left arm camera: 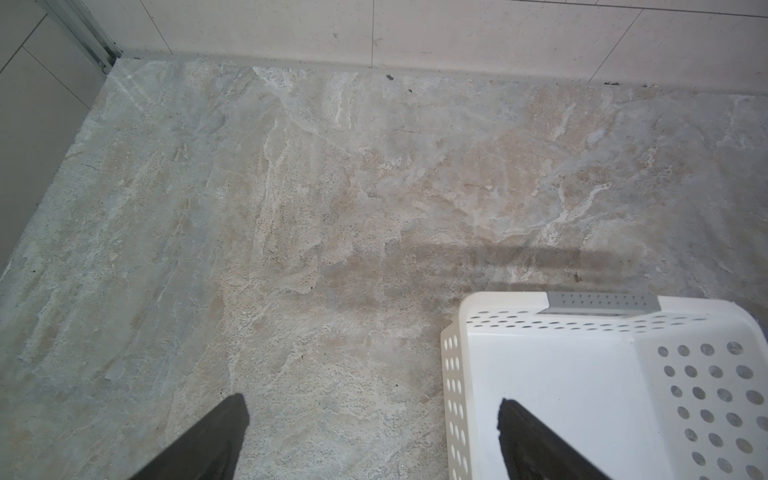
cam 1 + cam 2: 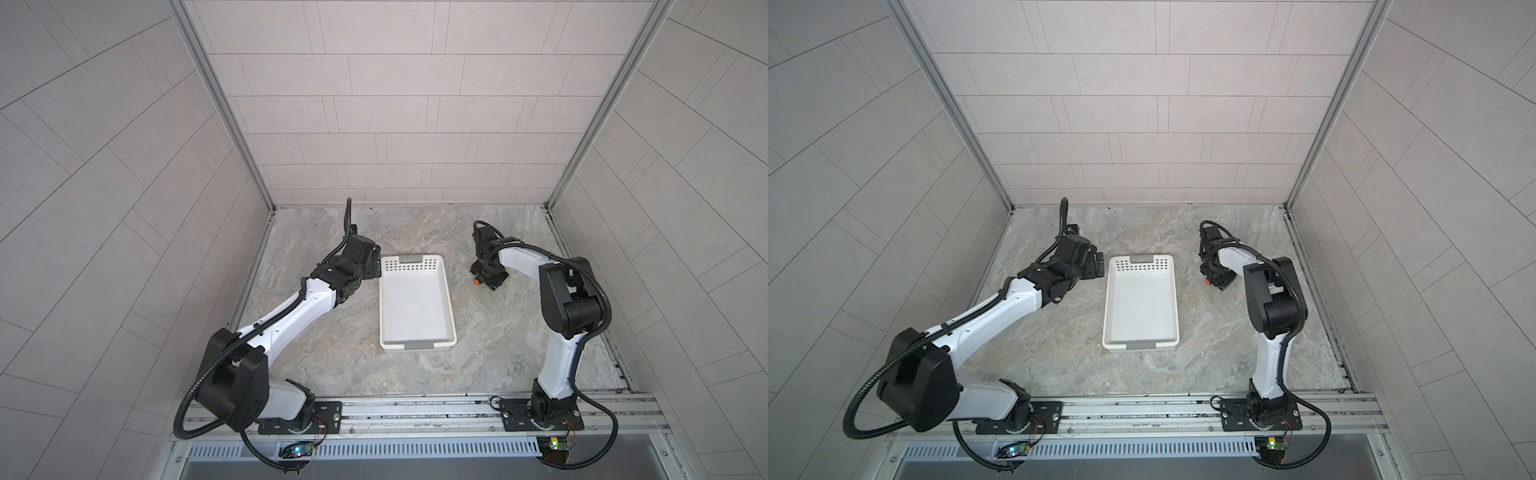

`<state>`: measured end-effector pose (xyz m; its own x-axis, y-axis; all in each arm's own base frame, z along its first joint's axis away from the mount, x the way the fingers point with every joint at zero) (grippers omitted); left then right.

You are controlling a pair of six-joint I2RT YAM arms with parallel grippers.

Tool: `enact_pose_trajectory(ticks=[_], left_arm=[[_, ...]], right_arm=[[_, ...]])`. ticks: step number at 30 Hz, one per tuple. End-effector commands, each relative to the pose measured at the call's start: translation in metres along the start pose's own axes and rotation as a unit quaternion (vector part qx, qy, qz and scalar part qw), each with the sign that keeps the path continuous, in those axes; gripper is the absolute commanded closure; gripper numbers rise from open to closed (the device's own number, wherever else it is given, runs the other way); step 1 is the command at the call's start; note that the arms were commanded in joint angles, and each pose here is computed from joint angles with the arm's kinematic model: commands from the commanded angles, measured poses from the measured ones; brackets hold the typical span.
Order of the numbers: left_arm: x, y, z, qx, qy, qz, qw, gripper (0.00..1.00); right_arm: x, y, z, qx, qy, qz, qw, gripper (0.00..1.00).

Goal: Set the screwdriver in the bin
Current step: 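Close the right gripper on the black-and-orange screwdriver handle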

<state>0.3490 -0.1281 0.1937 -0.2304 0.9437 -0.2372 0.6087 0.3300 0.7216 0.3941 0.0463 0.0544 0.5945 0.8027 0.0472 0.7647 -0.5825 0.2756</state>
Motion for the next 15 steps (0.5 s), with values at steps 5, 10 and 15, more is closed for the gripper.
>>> enact_pose_trajectory(ticks=[5, 10, 15], left_arm=[[0.002, 0.011, -0.01, -0.018, 0.008, -0.005, 1.0, 0.0], [0.003, 0.012, -0.011, -0.023, 0.012, -0.004, 1.0, 0.0], [0.006, 0.013, -0.012, -0.027, 0.019, -0.002, 0.999, 0.0]], right_arm=[[-0.004, 0.006, 0.006, 0.004, -0.006, 0.009, 1.0, 0.65], [-0.009, 0.008, 0.004, 0.002, -0.006, 0.004, 1.0, 0.82], [-0.007, 0.01, -0.004, -0.001, 0.004, -0.009, 1.0, 1.0]])
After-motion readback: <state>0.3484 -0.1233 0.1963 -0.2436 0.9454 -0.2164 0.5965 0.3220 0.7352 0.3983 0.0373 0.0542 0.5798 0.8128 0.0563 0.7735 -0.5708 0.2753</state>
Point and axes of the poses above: each gripper's point midway between its finger pads, its own z axis out along the fingers, its own x axis along the line the jaws close on, y = z × x, the point moved 3 cm from there along -z, back along the fingers, and after that the axes turned 15 degrees about -z, right-handed, at the moved point
